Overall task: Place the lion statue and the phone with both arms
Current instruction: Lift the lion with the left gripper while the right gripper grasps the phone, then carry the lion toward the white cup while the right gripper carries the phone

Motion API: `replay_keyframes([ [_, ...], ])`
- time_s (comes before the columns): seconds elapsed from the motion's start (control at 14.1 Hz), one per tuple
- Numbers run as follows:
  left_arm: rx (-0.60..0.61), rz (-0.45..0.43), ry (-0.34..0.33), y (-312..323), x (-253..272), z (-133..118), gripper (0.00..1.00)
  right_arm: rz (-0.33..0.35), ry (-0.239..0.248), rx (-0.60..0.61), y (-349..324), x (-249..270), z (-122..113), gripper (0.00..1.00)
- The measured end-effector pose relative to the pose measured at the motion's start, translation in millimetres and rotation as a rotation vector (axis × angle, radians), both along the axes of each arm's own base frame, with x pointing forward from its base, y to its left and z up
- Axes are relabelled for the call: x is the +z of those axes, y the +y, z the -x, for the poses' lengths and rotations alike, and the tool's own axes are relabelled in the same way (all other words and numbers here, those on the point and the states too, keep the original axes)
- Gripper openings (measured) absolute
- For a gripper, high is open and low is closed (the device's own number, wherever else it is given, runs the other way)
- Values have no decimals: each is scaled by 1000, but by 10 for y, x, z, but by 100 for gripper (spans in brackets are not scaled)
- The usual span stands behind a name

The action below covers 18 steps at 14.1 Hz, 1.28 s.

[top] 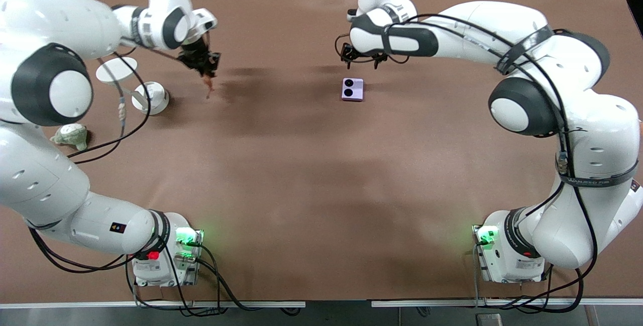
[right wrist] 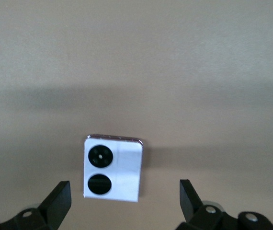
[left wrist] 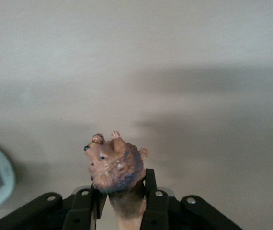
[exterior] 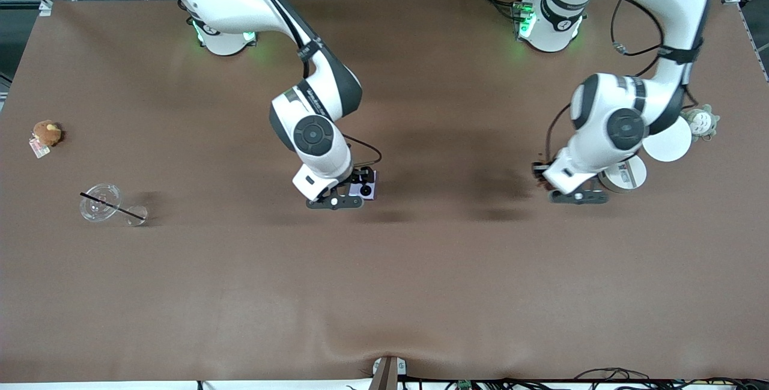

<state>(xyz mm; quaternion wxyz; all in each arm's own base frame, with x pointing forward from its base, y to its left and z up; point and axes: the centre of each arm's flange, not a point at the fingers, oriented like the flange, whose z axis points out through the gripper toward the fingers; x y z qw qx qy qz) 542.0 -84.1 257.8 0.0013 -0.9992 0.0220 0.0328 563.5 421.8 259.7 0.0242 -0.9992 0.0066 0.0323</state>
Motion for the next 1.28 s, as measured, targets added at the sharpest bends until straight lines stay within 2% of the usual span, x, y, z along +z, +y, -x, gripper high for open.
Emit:
replay_keyframes([
  [0.21,-20,5,-19,452,-305,147,35,4,-7,-56,110,-284,58,100],
  [0.43,-48,-2,-12,437,-495,182,35,24,4,-85,162,-506,114,100],
  [0.78,-128,-46,-7,495,-523,185,35,38,-1,-128,244,-629,164,100],
  [1.28,-127,-51,-1,570,-548,194,35,39,-4,-141,282,-794,182,100],
])
